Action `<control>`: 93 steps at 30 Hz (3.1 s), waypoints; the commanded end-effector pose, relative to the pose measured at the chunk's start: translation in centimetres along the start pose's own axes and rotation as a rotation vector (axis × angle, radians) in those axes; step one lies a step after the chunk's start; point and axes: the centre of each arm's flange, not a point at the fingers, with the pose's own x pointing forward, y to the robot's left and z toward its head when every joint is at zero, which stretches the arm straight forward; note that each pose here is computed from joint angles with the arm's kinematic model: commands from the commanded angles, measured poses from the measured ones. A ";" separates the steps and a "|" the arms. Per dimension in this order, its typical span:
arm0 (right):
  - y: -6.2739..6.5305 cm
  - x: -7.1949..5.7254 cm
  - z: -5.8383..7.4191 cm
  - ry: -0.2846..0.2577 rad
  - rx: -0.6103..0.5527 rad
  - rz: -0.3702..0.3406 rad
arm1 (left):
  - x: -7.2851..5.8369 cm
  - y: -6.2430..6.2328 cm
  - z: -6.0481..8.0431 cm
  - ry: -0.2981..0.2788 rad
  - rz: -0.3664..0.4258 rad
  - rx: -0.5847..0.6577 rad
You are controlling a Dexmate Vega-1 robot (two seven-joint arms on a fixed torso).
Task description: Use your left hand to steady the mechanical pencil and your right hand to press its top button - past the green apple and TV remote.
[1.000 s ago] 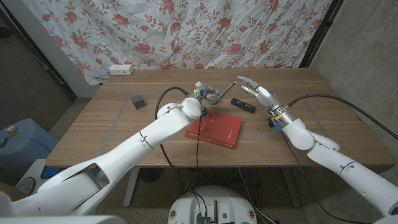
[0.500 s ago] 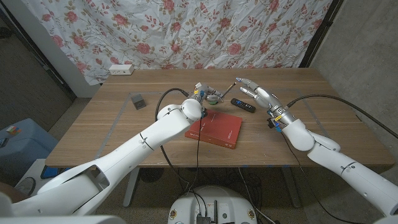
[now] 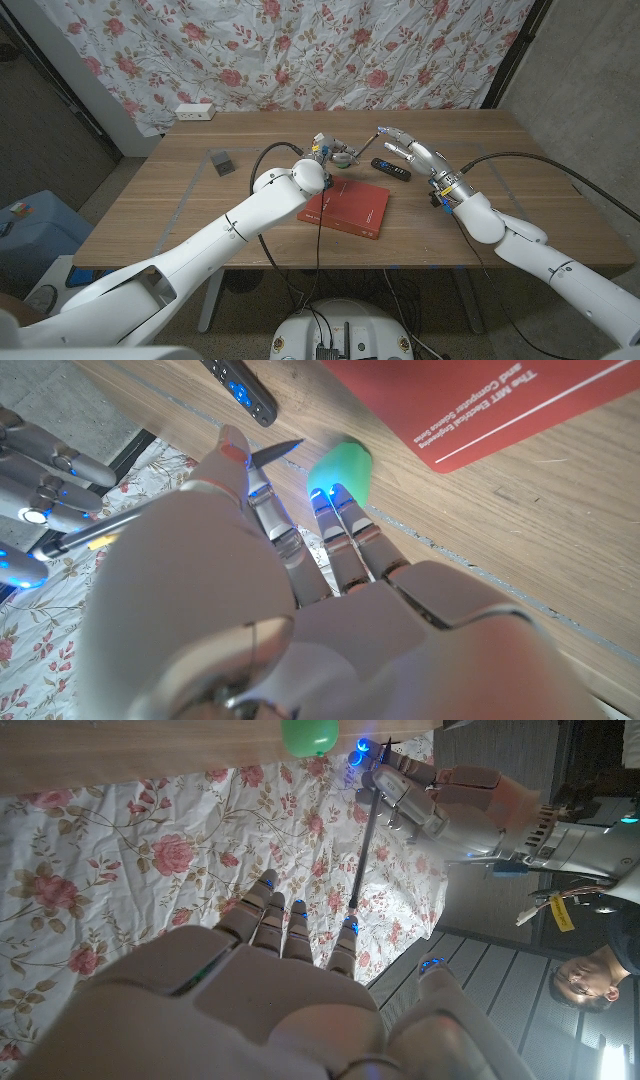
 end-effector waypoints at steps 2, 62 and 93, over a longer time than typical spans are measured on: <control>0.1 0.1 0.1 -0.004 -0.012 0.014 | 0.0 -0.1 -0.1 0.001 -0.002 -0.003; 1.6 0.9 -0.1 -0.030 0.117 0.080 | 0.3 -0.2 0.3 -0.020 0.011 0.003; 0.1 1.0 0.1 -0.036 0.095 0.011 | 0.2 -0.1 0.1 -0.022 0.010 0.006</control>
